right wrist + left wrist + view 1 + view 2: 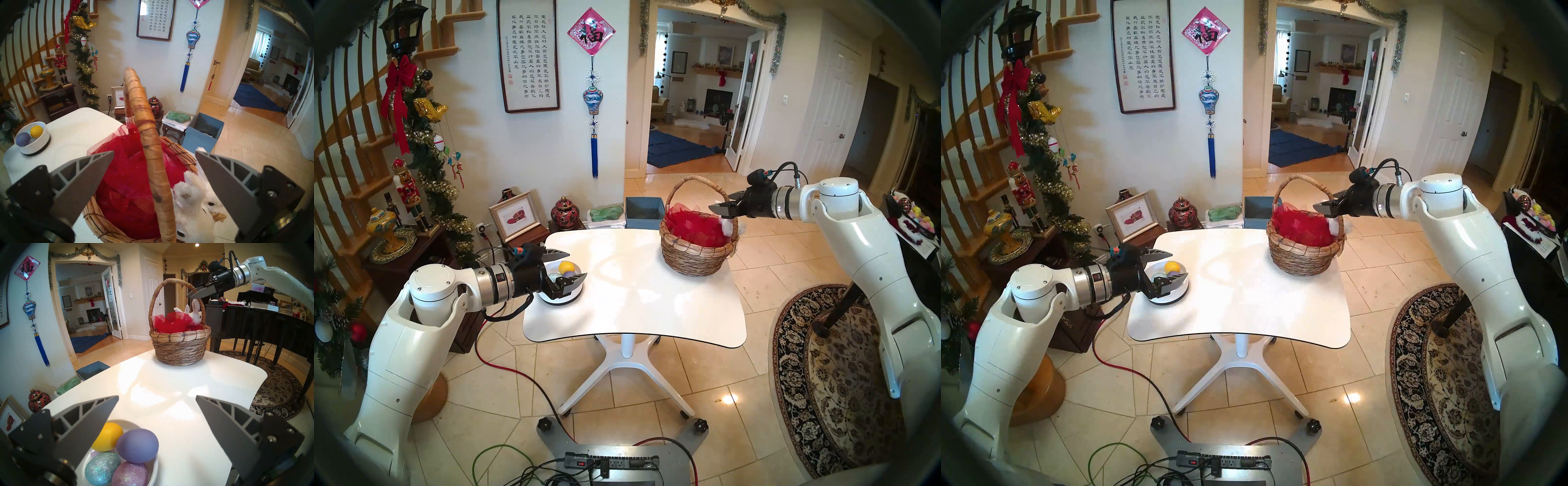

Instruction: Put easter egg into basket

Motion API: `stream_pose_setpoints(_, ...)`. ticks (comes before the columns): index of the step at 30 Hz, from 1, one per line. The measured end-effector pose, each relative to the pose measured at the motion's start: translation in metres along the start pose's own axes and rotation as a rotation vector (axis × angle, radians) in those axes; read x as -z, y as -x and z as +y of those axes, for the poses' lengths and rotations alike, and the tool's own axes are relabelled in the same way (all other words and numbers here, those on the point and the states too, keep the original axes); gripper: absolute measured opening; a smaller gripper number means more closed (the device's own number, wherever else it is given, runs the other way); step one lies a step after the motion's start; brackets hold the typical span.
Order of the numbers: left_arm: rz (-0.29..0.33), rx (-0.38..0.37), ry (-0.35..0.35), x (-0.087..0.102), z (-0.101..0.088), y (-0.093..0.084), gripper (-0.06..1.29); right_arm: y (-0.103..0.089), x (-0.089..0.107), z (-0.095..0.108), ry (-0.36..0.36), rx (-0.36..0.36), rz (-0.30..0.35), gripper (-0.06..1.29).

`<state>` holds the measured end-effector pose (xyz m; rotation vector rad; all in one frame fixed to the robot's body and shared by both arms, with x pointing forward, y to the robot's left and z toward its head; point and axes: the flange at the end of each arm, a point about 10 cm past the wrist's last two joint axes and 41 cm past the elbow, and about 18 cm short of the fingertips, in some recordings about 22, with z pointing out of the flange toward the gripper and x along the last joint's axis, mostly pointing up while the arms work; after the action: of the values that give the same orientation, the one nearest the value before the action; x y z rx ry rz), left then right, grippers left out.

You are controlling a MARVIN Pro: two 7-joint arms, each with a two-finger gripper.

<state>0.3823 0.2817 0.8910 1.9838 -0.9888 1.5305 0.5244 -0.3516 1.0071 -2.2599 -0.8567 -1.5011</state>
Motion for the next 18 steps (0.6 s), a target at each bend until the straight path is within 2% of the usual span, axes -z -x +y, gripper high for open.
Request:
stream_pose_setpoints(4, 0.0, 0.0, 0.0, 0.0, 0.0, 0.0, 1.23, -0.0001, -0.0003, 0.0, -0.005, -0.009, -0.002, 1.25)
stream_pose_setpoints(7, 0.0, 0.0, 0.0, 0.0, 0.0, 0.0, 1.23, 0.0004, -0.0005, 0.0002, -0.006, -0.012, -0.004, 1.15)
stream_pose_setpoints(10, 0.0, 0.0, 0.0, 0.0, 0.0, 0.0, 1.23, 0.0009, -0.0005, 0.0007, -0.004, -0.015, -0.005, 0.9)
stream_pose_setpoints(14, 0.0, 0.0, 0.0, 0.0, 0.0, 0.0, 1.23, 0.0012, -0.0005, 0.0017, 0.004, -0.016, -0.005, 0.46)
stream_pose_setpoints(18, 0.0, 0.0, 0.0, 0.0, 0.0, 0.0, 1.23, 0.001, -0.0007, 0.0018, 0.009, -0.011, -0.004, 0.3)
